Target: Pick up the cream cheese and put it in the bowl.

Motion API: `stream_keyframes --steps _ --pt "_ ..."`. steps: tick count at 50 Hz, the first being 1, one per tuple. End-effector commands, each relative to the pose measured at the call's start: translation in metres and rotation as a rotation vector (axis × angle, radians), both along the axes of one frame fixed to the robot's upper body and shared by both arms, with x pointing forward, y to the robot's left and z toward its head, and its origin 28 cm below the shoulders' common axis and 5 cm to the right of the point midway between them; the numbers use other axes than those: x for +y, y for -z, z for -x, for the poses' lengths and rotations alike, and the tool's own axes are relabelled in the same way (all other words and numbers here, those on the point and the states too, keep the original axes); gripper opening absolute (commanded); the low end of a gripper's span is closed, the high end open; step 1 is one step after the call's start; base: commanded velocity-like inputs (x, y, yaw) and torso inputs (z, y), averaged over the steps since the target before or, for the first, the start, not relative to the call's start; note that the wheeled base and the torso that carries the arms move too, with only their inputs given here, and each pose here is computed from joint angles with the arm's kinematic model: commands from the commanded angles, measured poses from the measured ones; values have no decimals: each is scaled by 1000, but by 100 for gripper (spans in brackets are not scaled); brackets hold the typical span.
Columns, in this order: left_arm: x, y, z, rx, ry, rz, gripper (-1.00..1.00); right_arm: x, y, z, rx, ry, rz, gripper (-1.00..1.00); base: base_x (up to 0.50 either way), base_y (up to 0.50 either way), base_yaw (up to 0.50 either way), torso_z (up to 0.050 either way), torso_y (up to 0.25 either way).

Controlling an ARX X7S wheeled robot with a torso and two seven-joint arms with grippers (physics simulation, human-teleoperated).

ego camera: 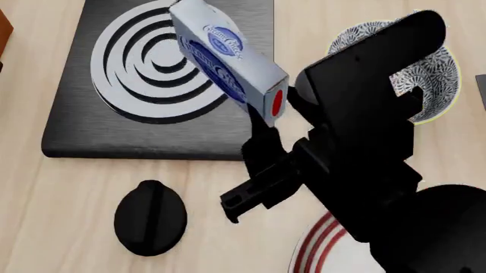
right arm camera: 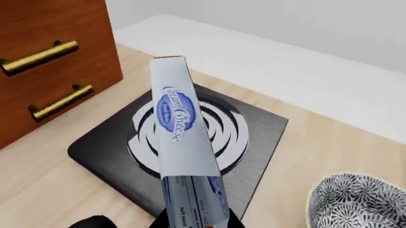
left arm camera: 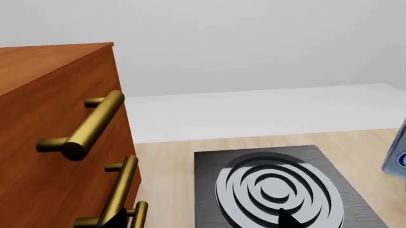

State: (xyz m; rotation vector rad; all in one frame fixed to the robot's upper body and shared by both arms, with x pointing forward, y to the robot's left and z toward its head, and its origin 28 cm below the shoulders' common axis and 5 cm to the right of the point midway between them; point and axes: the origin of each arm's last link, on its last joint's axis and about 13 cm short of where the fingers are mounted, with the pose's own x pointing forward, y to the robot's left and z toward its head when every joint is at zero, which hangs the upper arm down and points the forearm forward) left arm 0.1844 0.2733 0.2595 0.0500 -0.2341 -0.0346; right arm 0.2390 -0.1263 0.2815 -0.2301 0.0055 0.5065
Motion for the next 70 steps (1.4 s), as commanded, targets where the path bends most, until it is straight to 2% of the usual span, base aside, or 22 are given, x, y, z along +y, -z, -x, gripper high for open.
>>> stream_keyframes --steps 1,12,16,23,31,51,57,59,70 --pt "-2 1 -1 1 6 -2 100 -16 -43 -2 -51 151 15 -100 0 0 0 0 0" --pt "-3 1 -3 5 10 -5 100 -33 -66 -33 -24 360 -11 -100 0 0 0 0 0" --pt "-4 2 -3 7 17 -2 100 -38 -68 -39 -8 393 -5 -100 0 0 0 0 0" --pt "-5 0 -2 3 19 -7 100 -55 -64 -58 80 557 -14 -100 0 0 0 0 0" --pt "-5 -1 -1 3 22 -5 100 -66 -55 -72 201 639 -10 -100 0 0 0 0 0" --pt "-6 1 0 5 24 -5 100 -62 -65 -60 232 613 33 -100 0 0 0 0 1" --pt "-7 0 0 5 26 -3 100 -60 -67 -59 273 615 33 -100 0 0 0 0 0" --pt "-7 1 0 6 28 -3 100 -60 -67 -61 314 630 9 -100 0 0 0 0 0" --pt "-6 2 -1 8 21 -1 100 -53 -62 -63 395 625 66 -100 0 0 0 0 0"
